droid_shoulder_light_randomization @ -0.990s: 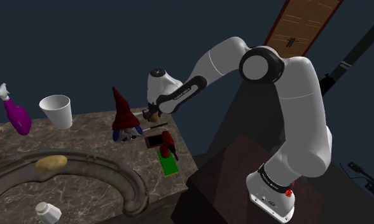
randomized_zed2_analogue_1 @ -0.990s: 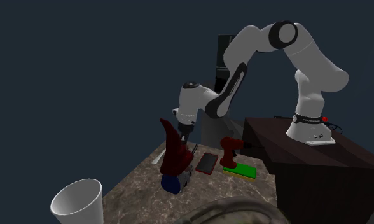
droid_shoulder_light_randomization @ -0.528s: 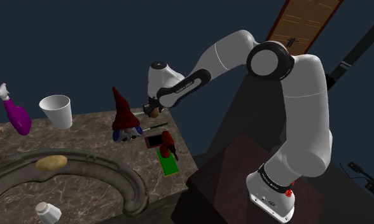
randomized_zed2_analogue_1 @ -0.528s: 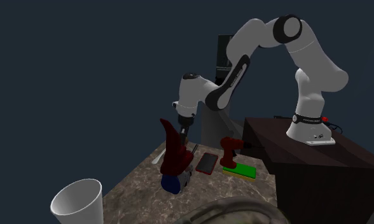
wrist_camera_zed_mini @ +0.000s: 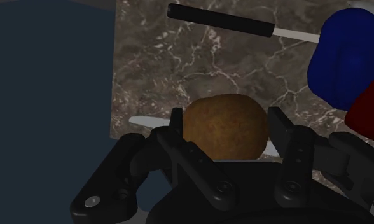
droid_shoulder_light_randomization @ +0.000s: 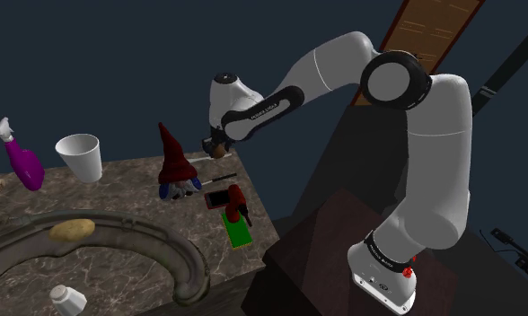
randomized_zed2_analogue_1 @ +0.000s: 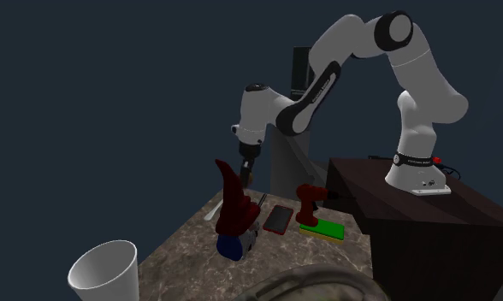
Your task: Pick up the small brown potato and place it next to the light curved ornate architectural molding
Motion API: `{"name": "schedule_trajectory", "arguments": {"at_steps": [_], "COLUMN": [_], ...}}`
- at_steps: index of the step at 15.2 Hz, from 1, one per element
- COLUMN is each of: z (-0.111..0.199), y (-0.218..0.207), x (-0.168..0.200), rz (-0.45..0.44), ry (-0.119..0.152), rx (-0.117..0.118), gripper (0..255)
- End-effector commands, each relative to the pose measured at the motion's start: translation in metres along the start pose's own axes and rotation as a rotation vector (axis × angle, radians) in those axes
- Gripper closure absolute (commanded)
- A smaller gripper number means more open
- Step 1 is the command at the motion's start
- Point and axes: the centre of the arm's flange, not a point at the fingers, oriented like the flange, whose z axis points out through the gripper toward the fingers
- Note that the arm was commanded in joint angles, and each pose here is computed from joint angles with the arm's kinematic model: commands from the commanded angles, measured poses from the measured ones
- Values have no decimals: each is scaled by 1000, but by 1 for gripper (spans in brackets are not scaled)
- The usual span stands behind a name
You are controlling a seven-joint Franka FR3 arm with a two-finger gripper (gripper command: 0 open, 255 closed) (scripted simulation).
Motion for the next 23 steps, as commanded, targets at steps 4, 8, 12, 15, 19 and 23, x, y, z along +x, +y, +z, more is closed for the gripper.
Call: {"name": "schedule_trajectory", "arguments": {"at_steps": [4, 8, 12, 15, 19, 23], "z": [-26, -47, -67, -83, -104, -121], "y": [2, 4, 6, 8, 10, 0], "x": [3, 6, 9, 11, 13, 8], "rz": [0, 0, 0, 0, 0, 0], "ry": [0, 0, 0, 0, 0, 0], "rx": [0, 0, 0, 0, 0, 0], "gripper": [255, 255, 255, 255, 255, 255]}}
